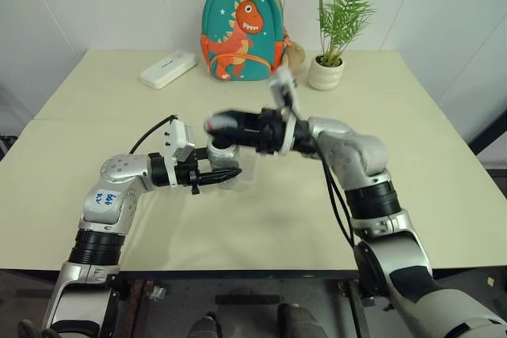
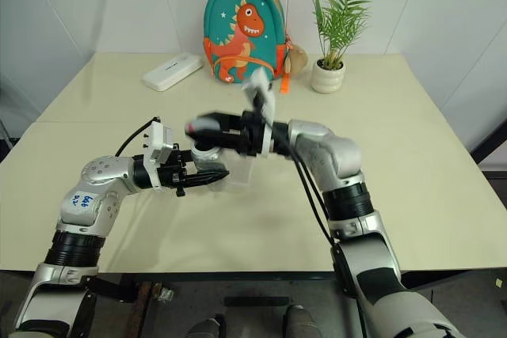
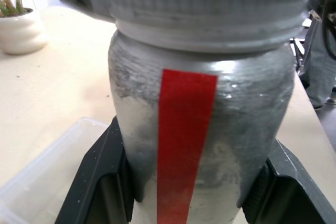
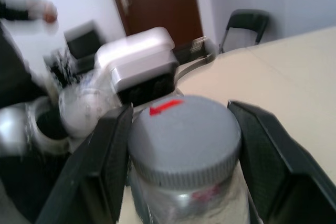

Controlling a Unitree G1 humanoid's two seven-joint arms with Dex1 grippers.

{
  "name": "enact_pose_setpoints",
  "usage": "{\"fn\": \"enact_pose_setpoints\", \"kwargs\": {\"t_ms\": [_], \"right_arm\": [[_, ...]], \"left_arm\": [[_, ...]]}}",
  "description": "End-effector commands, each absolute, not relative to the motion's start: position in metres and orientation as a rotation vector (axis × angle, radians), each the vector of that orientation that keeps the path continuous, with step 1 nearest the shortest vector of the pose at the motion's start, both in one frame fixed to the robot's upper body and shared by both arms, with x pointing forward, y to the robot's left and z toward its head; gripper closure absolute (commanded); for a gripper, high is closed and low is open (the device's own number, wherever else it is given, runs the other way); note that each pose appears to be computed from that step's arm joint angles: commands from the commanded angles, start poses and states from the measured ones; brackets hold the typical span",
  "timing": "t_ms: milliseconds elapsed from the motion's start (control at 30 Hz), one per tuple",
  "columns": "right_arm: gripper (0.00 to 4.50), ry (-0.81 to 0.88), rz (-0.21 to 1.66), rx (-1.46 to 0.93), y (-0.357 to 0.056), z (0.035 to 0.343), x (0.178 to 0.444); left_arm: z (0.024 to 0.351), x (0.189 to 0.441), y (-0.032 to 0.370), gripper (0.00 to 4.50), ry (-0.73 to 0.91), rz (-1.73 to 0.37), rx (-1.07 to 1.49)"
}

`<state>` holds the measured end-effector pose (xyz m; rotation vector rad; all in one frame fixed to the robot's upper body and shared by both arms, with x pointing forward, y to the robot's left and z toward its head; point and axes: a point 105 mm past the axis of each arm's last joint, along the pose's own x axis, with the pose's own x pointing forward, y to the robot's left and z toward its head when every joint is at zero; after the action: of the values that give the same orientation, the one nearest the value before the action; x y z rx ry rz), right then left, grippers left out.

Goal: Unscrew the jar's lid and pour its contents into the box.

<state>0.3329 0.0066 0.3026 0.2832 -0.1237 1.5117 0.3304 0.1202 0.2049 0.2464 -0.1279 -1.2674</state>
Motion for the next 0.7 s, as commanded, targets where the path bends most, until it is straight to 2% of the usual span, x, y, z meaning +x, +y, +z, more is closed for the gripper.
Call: {"fn": "enact_pose_setpoints", "kwargs": {"t_ms": [33, 100, 167, 267, 333, 433, 633, 700], "right_arm": [[1.88, -0.225, 1.549, 0.423, -0.013, 0.339, 0.319], [1.88, -0.269, 1.498, 0.398, -0.029, 0.34, 0.319], [1.88, -0.306, 1.371, 0.306, -0.046, 0.331, 0.33], [1.88, -0.292, 1.125, 0.123, -0.079, 0.303, 0.356], [1.88, -0.273, 0.945, -0.049, -0.112, 0.273, 0.374], [1.88, -0.232, 0.762, -0.109, -0.161, 0.236, 0.392], [1.88, -0.125, 0.619, -0.185, -0.197, 0.169, 0.405], [1.88, -0.117, 0.606, -0.161, -0.2, 0.16, 0.406]], "left_arm": [[0.212, 0.326, 0.121, 2.47, -0.164, -1.271, 0.267], [0.211, 0.326, 0.122, 2.47, -0.163, -1.267, 0.266], [0.212, 0.326, 0.124, 2.47, -0.163, -1.262, 0.265], [0.214, 0.327, 0.128, 2.47, -0.167, -1.244, 0.263], [0.216, 0.329, 0.132, 2.47, -0.171, -1.23, 0.258], [0.218, 0.332, 0.135, 2.47, -0.173, -1.219, 0.247], [0.224, 0.337, 0.131, 2.47, -0.181, -1.233, 0.22], [0.227, 0.339, 0.129, 2.47, -0.189, -1.235, 0.209]]}}
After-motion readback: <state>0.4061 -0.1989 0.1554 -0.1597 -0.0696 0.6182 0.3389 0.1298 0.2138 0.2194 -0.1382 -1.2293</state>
